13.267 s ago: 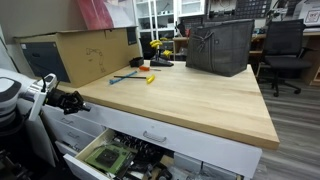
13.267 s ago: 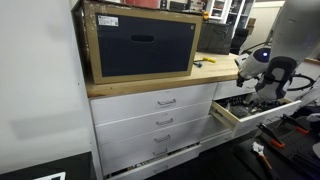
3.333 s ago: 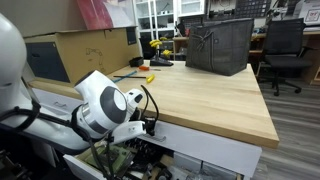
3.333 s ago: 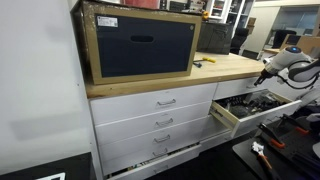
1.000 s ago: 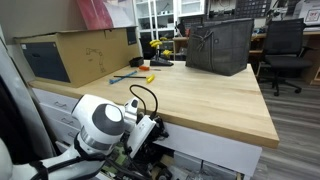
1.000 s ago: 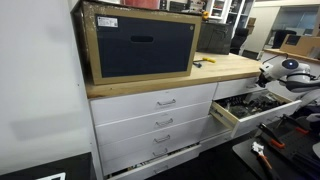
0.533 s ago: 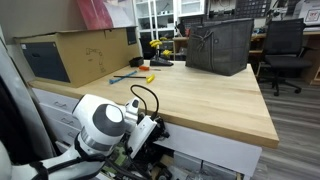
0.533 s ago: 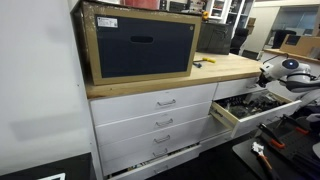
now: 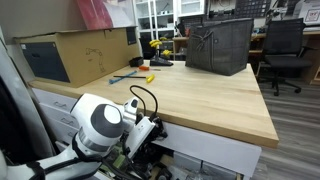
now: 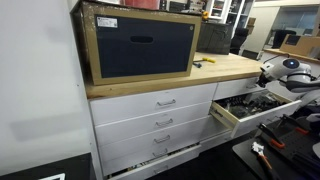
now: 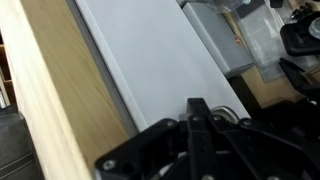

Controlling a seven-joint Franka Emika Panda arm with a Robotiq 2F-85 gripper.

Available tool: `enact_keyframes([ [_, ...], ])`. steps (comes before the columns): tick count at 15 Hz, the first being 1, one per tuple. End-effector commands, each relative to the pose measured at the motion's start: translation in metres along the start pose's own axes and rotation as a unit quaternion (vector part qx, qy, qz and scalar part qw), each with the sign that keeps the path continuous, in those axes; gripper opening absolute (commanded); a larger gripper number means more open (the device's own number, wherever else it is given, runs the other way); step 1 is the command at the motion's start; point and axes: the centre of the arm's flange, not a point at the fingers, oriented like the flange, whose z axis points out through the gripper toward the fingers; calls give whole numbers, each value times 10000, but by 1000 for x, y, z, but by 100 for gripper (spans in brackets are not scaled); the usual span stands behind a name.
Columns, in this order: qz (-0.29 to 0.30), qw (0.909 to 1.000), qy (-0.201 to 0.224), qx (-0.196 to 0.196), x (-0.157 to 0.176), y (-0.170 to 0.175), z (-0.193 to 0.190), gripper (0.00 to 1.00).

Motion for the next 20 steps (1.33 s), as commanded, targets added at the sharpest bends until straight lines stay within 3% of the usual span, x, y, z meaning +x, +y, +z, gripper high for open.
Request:
enact_keyframes([
  [1, -86, 9988, 481, -53, 45, -5, -23, 0],
  [5, -79, 9985, 519, -148, 54, 1, -22, 0],
  [9, -144, 9975, 458, -524, 59, 20, -6, 0],
  [20, 69, 9969, 318, -710, 62, 51, 2, 0],
])
